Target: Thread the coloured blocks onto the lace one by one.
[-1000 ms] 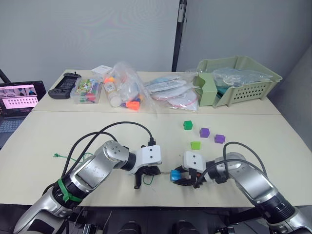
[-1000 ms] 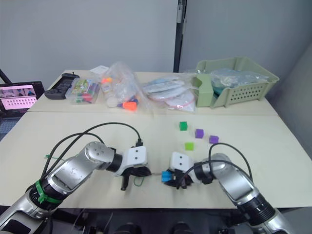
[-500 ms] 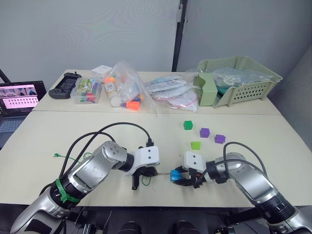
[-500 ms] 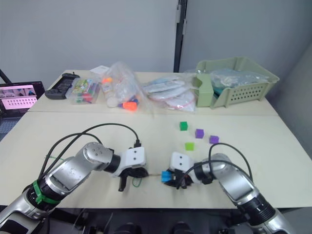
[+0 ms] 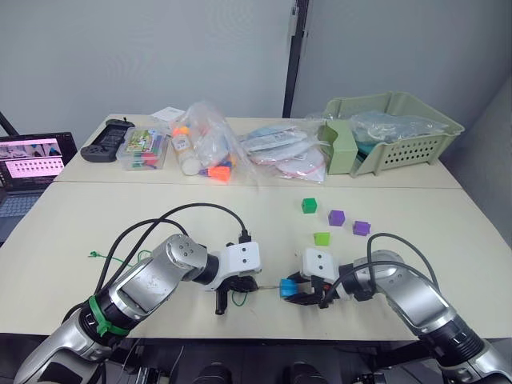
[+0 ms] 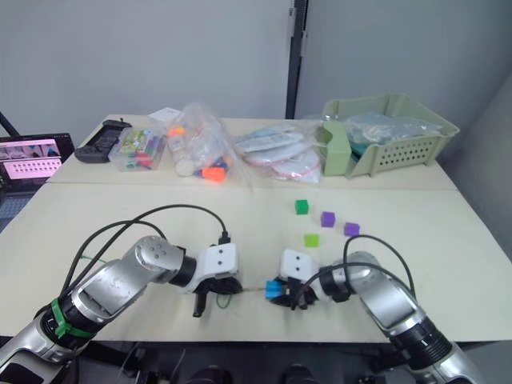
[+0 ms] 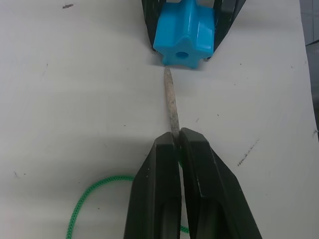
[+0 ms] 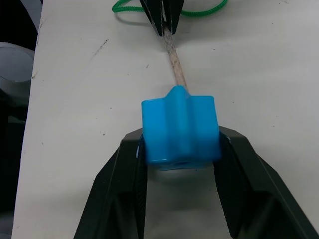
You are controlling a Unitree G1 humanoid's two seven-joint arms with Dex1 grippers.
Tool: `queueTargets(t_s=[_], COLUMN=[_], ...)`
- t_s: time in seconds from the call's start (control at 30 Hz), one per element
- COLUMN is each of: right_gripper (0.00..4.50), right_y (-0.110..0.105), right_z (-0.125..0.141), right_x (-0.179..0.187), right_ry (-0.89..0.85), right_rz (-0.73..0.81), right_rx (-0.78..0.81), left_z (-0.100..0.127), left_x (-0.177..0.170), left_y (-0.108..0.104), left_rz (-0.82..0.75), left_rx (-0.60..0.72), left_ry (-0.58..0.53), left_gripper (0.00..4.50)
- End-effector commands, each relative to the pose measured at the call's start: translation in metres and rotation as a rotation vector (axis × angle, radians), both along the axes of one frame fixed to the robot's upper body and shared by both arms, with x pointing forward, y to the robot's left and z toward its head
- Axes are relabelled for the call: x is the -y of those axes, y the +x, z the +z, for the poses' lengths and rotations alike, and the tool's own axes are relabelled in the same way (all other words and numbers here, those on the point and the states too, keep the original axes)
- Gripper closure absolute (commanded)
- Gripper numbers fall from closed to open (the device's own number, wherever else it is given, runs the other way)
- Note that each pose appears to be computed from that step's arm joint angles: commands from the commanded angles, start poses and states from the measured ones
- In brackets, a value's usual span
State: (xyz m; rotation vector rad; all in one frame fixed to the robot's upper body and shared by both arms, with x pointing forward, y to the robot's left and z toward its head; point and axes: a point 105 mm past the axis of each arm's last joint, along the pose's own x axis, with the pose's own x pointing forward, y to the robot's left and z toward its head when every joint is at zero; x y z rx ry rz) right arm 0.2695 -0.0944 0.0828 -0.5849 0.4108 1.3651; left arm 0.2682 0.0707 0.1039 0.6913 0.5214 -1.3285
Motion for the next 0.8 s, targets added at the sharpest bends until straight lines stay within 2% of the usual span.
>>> queueTargets(t_s=[0.03,0.8], right_gripper=[3.15,3.15], right_y=[-0.002,0.000], right_z=[-0.007,-0.005], right_x=[0.003,-0.015], right_ry=[-0.017,-0.019], right_rz=[-0.007,0.008], right_rx=[-0.024,-0.017], left_z=[0.011,0.011], left_x=[0.000,0.021], left_y=[0.000,0.002], left_rz=[-0.005,-0.105], left_rx=[0.043,0.061], left_ry=[-0.018,-0.042], left_gripper=[4.50,4.50])
